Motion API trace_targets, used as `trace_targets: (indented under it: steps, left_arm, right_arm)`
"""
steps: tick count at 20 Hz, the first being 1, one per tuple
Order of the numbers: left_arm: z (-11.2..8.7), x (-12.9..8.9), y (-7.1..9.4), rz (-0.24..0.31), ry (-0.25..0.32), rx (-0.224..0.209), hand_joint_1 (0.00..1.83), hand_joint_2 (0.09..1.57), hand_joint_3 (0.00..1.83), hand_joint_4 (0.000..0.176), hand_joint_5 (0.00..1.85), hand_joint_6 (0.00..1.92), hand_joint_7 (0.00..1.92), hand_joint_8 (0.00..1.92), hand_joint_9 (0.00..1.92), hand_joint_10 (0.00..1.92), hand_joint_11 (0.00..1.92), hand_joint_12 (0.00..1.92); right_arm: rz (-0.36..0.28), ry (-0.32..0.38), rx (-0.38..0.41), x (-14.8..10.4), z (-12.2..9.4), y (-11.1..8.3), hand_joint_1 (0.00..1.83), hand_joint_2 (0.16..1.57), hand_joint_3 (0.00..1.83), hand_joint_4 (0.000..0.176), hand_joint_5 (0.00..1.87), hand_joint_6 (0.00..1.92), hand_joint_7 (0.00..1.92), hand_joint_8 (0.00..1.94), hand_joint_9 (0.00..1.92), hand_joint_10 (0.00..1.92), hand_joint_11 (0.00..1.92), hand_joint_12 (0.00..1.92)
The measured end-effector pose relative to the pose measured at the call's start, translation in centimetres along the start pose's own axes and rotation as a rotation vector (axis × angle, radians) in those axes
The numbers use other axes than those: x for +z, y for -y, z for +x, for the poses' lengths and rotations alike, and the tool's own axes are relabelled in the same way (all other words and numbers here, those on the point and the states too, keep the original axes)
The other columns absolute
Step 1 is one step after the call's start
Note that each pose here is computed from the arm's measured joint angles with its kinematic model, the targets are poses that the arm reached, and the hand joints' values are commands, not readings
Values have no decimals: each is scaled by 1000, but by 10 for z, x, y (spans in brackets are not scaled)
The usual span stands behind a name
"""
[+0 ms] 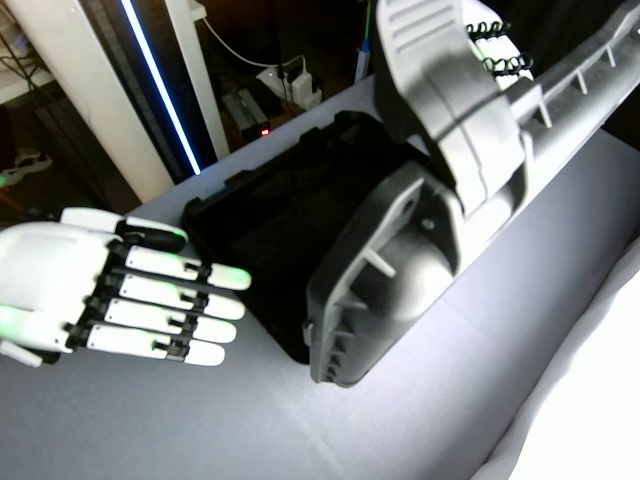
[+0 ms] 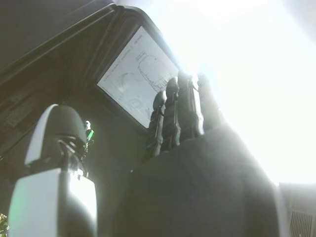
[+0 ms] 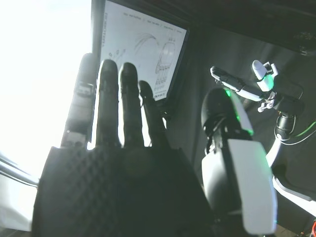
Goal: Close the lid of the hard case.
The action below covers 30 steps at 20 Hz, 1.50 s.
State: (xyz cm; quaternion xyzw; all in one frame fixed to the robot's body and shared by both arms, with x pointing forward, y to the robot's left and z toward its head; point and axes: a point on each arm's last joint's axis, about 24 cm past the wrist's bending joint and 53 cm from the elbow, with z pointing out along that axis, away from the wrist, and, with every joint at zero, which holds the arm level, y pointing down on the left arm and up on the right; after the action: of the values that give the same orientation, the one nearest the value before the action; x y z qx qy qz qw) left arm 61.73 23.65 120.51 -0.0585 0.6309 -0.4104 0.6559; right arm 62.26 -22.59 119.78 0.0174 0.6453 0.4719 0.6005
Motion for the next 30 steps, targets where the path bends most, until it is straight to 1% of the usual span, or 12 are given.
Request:
trace_targets:
  steps: [2,7,9,12,14,15,16,17,20,24,28,30]
  left_arm:
    - [0,0,0,-1,0,-3,0,1290,13,0,83,7,56,7,52,8,33,73]
    - [0,0,0,3,-3,2,0,1279,2,0,60,0,39,0,39,0,5,65]
    - [-4,5,-2,3,13,1,0,1276,0,0,22,2,1,0,1,0,4,4]
    - [-8,17,-9,-6,28,0,0,1359,11,0,22,1,0,0,0,0,1,0]
    - [-11,32,-17,-23,36,-7,132,1482,20,0,48,4,0,0,1,0,32,15]
    - [-11,35,-19,-26,36,-9,176,1497,12,0,49,2,0,0,0,0,36,18]
    - [-10,40,-22,-34,34,-12,89,1482,5,0,38,2,0,0,0,0,27,15]
    - [-8,46,-30,-54,23,-13,17,1370,0,0,41,1,8,1,18,2,47,26]
    - [-7,60,-39,-82,16,-21,0,1176,0,0,37,0,12,0,3,0,4,4]
    - [-17,78,-41,-81,35,-39,0,1180,0,0,62,10,25,5,4,1,6,3]
    - [-19,94,-35,-65,33,-36,0,1178,0,0,56,4,32,6,15,6,25,11]
    - [-21,96,-38,-70,27,-23,0,1191,5,0,65,7,39,8,14,4,18,8]
  right_arm:
    - [-1,-2,-1,0,0,0,237,1336,0,0,222,1,238,2,208,2,182,108]
    - [-1,-3,-1,0,1,0,201,1332,0,0,186,0,176,0,163,0,158,70]
    - [7,-3,-6,0,-1,3,199,1332,0,0,180,0,179,4,176,8,168,71]
    - [47,21,-15,1,-13,16,220,1322,0,0,201,4,196,4,171,1,128,48]
    - [91,59,-23,9,-30,32,140,1292,0,0,190,1,168,0,147,0,121,40]
    - [97,66,-24,10,-33,35,128,1285,0,0,188,1,166,1,142,0,118,38]
    - [107,72,-28,15,-37,39,132,1292,0,0,196,3,177,5,150,3,136,44]
    - [120,74,-26,20,-38,44,118,1295,0,0,191,1,178,4,143,0,131,39]
    - [149,77,-25,33,-41,56,112,1319,8,0,187,0,179,2,138,0,124,32]
    - [173,105,-22,47,-53,67,120,1302,0,0,172,0,150,0,90,0,89,13]
    - [182,118,-16,61,-59,70,107,1315,4,0,183,2,174,7,127,10,132,28]
    - [186,114,-22,65,-60,72,135,1308,0,0,208,8,209,11,168,15,168,39]
